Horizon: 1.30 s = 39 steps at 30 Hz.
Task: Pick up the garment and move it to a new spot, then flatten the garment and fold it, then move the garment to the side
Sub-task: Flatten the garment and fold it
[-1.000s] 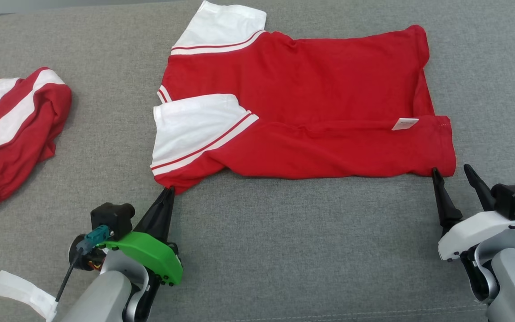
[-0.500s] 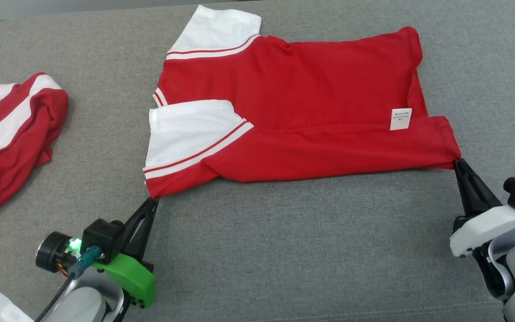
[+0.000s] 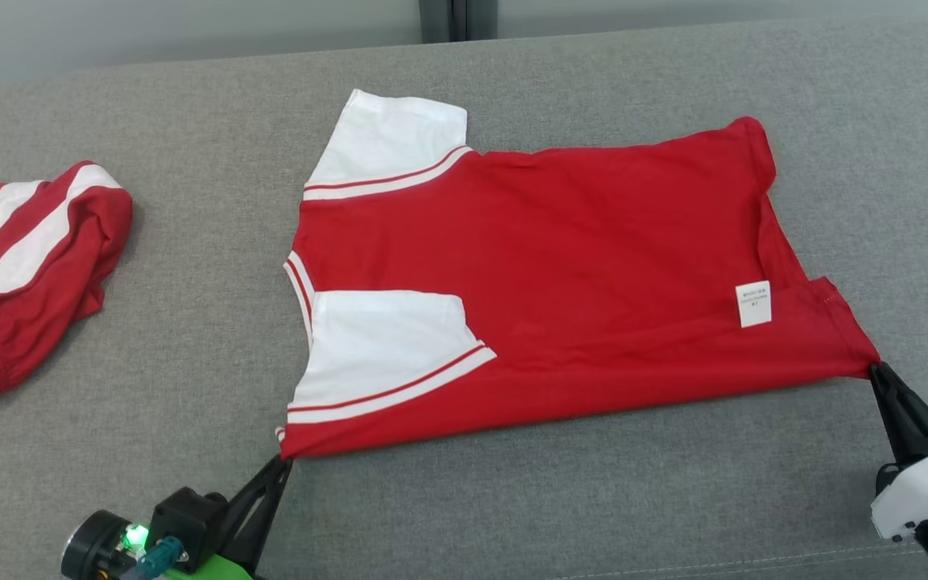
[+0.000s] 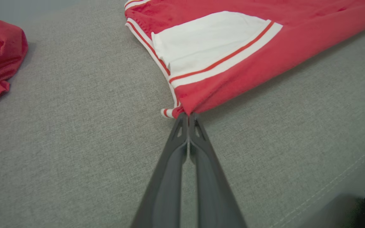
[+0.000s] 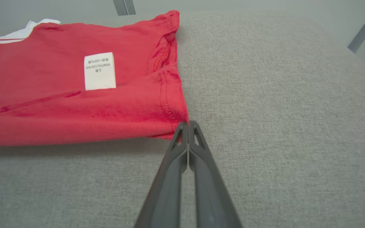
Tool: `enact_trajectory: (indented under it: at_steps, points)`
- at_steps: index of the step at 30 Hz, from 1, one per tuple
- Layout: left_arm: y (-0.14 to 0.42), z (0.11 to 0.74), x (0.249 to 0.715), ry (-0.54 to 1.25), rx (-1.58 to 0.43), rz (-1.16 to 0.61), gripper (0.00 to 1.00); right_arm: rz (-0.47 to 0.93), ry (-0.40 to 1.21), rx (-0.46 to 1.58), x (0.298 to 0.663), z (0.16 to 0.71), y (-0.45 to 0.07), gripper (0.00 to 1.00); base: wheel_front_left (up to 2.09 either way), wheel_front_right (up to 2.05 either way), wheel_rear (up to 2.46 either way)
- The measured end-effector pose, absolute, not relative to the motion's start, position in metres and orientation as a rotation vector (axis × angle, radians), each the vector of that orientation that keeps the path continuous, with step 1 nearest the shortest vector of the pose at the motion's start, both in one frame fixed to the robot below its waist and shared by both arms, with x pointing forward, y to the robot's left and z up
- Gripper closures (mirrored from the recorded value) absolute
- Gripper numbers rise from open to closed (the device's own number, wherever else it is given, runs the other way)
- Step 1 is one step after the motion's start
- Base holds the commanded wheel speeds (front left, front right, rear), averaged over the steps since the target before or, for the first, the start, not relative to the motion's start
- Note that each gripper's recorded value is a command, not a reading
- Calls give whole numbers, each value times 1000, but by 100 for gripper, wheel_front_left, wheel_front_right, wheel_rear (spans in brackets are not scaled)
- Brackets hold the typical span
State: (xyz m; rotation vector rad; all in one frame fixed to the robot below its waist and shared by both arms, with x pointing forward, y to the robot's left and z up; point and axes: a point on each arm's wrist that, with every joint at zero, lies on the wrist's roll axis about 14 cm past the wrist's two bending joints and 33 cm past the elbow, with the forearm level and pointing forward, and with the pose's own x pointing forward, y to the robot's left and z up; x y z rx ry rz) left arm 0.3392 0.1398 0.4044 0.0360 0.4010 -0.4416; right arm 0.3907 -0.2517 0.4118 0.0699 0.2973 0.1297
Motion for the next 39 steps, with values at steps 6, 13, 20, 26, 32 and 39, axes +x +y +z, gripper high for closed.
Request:
enact_trajectory:
  at_steps: [6,13,20,26,32,39]
  points:
    - [131,395,315,458,12,-452,100,127,352,83,367,399,-254,100,0,0,0]
    - [133,391,309,480,12,-426,100,124,398,108,350,386,-251,100,0,0,0]
    - [137,389,309,486,1,-396,100,137,424,124,340,380,-244,58,0,0,0]
    - [136,385,305,509,-46,-364,0,133,380,99,344,394,-250,0,0,0,0]
    - [137,403,311,479,-120,-308,0,116,248,98,356,430,-254,0,0,0,0]
    - [146,471,352,307,-262,-259,0,122,87,109,371,468,-232,0,0,0,0]
